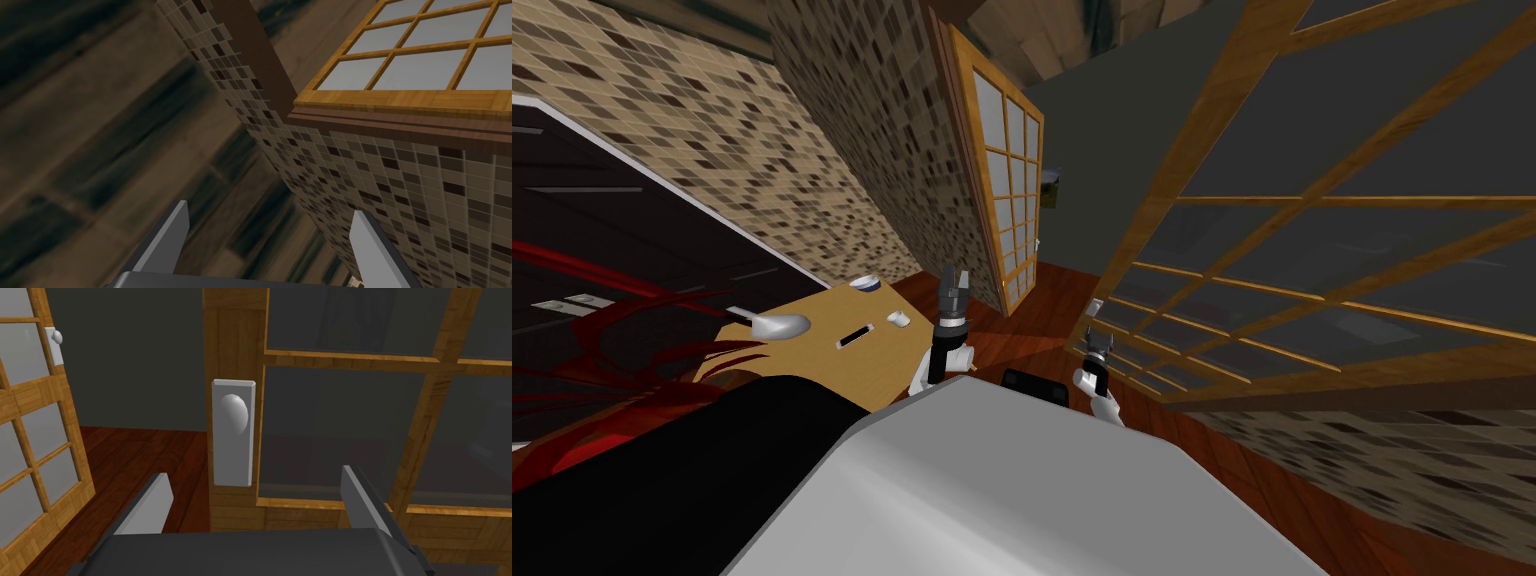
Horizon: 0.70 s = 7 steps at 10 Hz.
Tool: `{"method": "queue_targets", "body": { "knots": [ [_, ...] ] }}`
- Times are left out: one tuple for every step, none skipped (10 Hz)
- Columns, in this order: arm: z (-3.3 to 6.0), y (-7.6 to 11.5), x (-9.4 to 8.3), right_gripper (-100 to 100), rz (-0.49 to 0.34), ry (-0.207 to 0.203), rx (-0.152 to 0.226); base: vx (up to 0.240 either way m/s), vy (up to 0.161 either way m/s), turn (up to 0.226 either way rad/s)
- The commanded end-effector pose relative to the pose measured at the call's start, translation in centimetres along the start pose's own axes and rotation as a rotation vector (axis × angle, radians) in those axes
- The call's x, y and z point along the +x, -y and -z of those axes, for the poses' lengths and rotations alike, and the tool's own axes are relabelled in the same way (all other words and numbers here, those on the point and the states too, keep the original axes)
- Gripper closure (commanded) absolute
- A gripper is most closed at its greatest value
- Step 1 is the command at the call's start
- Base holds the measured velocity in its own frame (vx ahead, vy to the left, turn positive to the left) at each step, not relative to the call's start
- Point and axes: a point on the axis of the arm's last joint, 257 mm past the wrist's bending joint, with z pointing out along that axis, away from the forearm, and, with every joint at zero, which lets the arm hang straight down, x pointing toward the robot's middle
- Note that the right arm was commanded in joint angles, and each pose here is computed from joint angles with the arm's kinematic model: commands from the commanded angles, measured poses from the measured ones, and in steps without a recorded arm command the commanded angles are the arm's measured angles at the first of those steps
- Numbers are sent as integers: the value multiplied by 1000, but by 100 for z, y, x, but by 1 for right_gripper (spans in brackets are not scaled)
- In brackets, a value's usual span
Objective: Push the door open
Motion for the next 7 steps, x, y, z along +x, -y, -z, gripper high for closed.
{"method": "queue_targets", "body": {
  "knots": [
    [24,39,-50,-100,-25,13,-2,80,-21,41],
    [50,76,-93,-100,-46,25,-3,89,-27,43],
    [63,94,-115,-100,-56,31,-4,74,-24,34],
    [90,132,-157,-100,-77,44,-5,64,-31,46],
    [125,183,-205,-100,-102,59,-6,90,-29,53],
    [103,152,-190,-100,-84,51,-5,44,-11,12],
    [60,3,-195,-100,-66,42,-12,78,-18,14]
  ]
}}
